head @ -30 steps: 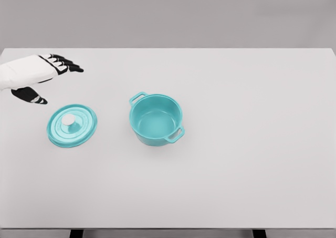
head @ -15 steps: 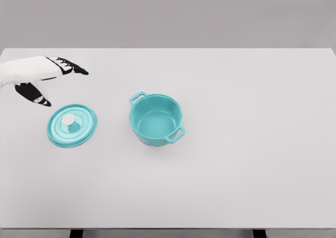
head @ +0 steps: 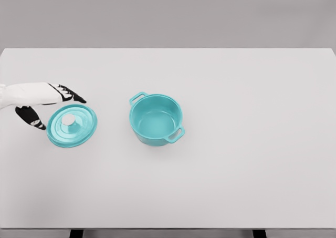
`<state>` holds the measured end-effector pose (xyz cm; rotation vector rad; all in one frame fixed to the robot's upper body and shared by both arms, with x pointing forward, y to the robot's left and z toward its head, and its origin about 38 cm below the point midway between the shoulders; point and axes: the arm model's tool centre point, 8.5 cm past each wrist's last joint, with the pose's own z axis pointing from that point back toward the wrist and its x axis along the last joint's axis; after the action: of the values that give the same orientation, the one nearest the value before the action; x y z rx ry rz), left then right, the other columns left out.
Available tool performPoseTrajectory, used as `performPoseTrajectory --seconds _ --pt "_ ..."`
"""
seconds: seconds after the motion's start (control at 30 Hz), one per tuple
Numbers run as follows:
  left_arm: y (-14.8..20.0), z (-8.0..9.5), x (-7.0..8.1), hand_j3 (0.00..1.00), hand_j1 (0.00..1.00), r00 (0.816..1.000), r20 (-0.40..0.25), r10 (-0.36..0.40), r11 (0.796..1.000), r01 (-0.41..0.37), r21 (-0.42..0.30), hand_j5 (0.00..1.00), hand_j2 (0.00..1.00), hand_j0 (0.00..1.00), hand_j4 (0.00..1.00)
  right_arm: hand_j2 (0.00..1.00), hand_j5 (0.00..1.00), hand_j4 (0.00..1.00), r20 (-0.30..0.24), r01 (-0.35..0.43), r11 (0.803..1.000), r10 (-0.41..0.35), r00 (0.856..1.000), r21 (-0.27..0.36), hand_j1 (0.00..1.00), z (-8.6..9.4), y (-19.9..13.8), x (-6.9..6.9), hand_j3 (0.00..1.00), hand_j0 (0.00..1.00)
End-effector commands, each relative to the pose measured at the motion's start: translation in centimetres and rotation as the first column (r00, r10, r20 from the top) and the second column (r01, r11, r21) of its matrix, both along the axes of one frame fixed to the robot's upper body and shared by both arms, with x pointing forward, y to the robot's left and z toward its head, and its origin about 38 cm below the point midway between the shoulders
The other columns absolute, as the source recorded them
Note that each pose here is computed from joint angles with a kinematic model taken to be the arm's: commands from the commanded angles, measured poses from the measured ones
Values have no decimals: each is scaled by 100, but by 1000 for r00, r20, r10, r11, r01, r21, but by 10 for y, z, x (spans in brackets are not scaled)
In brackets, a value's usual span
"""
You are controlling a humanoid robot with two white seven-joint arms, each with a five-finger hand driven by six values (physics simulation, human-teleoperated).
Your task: Cover the pot with left arm
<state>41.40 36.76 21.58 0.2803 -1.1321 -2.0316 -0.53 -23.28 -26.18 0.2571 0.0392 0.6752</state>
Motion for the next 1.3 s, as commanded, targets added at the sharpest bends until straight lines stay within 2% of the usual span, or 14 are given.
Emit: performPoseTrajectory --seconds 0.0,0.27,0.33,0.53,0.6,0.63,1.13,1.27 --pt "0 -1 -1 100 100 1000 4 -9 1000 9 13 100 100 100 100 100 100 100 -1 0 1000 0 1000 0 100 0 0 0 100 100" --pt "-12 -9 1 98 98 1000 -7 -27 1000 27 -8 98 98 98 98 100 100 100 -1 0 1000 0 1000 0 100 0 0 0 100 100" --pt "-15 -13 1 92 92 999 -14 -30 999 30 -13 92 92 92 92 100 100 100 -1 0 1000 0 1000 0 100 0 0 0 100 100" --pt "-8 -22 2 85 85 1000 -24 -14 1000 14 18 85 85 85 85 100 100 100 -1 0 1000 0 1000 0 100 0 0 0 100 100" --pt "-8 -22 2 77 77 1000 -26 -14 1000 14 18 77 77 77 77 100 100 100 1 0 1000 0 1000 1 100 0 0 0 100 100" --pt "-8 -23 1 77 77 1000 -27 -14 1000 14 18 77 77 77 77 100 100 100 0 0 1000 0 1000 -1 100 0 0 0 100 100" --pt "-12 -28 1 77 77 999 -39 -24 1000 24 16 77 77 77 77 100 100 100 0 0 1000 0 1000 -1 100 0 0 0 100 100" --pt "-14 -40 4 76 76 998 -54 -13 999 15 33 76 76 76 76 100 100 100 0 0 1000 0 1000 -1 100 0 0 0 100 100"
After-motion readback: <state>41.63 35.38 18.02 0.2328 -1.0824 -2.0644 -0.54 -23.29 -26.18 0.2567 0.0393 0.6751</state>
